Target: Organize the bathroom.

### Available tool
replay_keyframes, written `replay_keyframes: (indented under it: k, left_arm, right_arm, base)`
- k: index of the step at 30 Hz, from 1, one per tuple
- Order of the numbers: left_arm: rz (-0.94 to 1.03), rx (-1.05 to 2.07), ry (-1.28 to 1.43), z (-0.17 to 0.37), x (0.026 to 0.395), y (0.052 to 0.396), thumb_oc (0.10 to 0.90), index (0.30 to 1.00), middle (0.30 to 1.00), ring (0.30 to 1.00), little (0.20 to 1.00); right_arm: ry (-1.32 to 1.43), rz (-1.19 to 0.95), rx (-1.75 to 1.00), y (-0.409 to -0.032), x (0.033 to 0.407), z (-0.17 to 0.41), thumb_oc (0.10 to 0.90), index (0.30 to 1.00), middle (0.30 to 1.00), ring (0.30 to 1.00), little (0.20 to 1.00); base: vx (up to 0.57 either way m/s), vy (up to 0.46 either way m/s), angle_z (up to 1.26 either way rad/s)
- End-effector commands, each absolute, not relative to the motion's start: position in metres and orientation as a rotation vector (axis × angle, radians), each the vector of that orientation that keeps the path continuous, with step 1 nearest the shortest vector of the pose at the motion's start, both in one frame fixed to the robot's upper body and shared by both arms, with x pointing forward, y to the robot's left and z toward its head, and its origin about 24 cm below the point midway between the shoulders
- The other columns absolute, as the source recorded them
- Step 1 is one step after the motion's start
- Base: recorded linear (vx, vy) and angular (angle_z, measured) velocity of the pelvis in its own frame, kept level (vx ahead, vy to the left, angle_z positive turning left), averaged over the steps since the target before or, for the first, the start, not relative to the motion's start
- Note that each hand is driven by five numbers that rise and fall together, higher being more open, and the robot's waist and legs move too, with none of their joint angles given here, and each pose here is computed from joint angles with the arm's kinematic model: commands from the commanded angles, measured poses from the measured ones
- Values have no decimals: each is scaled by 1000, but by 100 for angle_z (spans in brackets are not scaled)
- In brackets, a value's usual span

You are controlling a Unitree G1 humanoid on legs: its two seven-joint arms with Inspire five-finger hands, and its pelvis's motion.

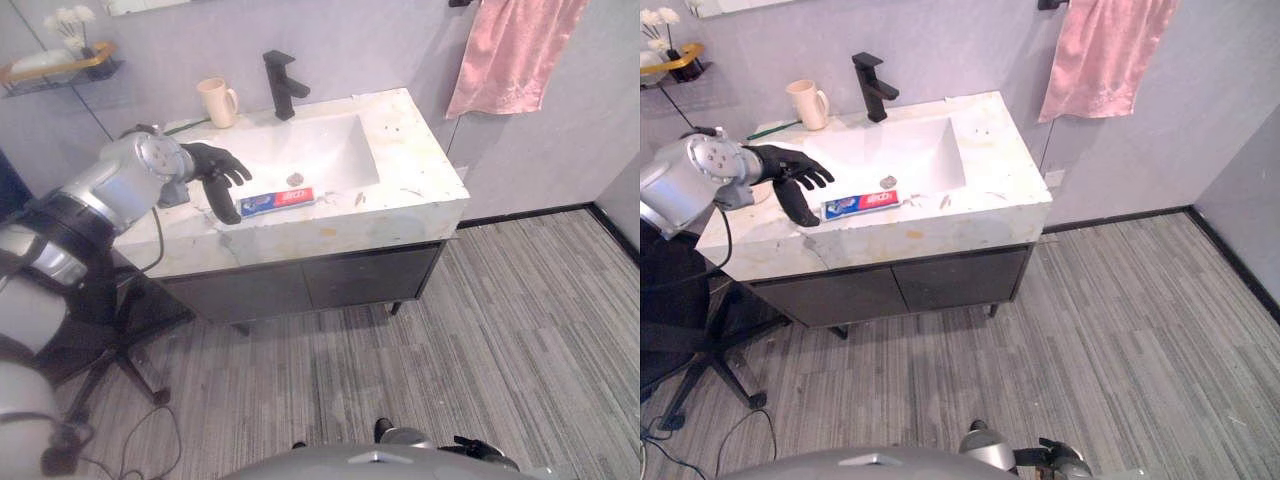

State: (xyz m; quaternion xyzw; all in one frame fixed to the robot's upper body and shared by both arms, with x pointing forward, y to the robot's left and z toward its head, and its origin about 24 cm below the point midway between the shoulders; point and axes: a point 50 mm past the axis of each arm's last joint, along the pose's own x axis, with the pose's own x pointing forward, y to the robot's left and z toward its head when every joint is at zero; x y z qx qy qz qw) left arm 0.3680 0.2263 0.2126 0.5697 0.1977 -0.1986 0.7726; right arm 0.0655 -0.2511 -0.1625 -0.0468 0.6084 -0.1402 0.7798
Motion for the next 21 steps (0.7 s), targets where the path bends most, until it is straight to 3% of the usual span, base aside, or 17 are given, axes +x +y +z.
replay_keyframes:
  k: [1, 9, 21]
  left_arm:
    - [-95, 1260, 218, 295, 369, 260, 800, 900, 900, 900, 900]
    - [-60, 1328, 223, 290, 371, 264, 800, 900, 900, 900, 900]
    - [-185, 1211, 361, 240, 372, 262, 800, 900, 900, 900, 900]
  right_arm:
    - [1302, -341, -121, -268, 59, -158, 800, 900, 900, 900, 900]
    - [1312, -328, -130, -271, 50, -158, 800, 900, 900, 900, 900]
    - [1290, -322, -144, -278, 53, -155, 800, 900, 900, 900, 900]
  base:
    - [37, -6, -5]
    - [52, -14, -3]
    - [30, 5, -2]
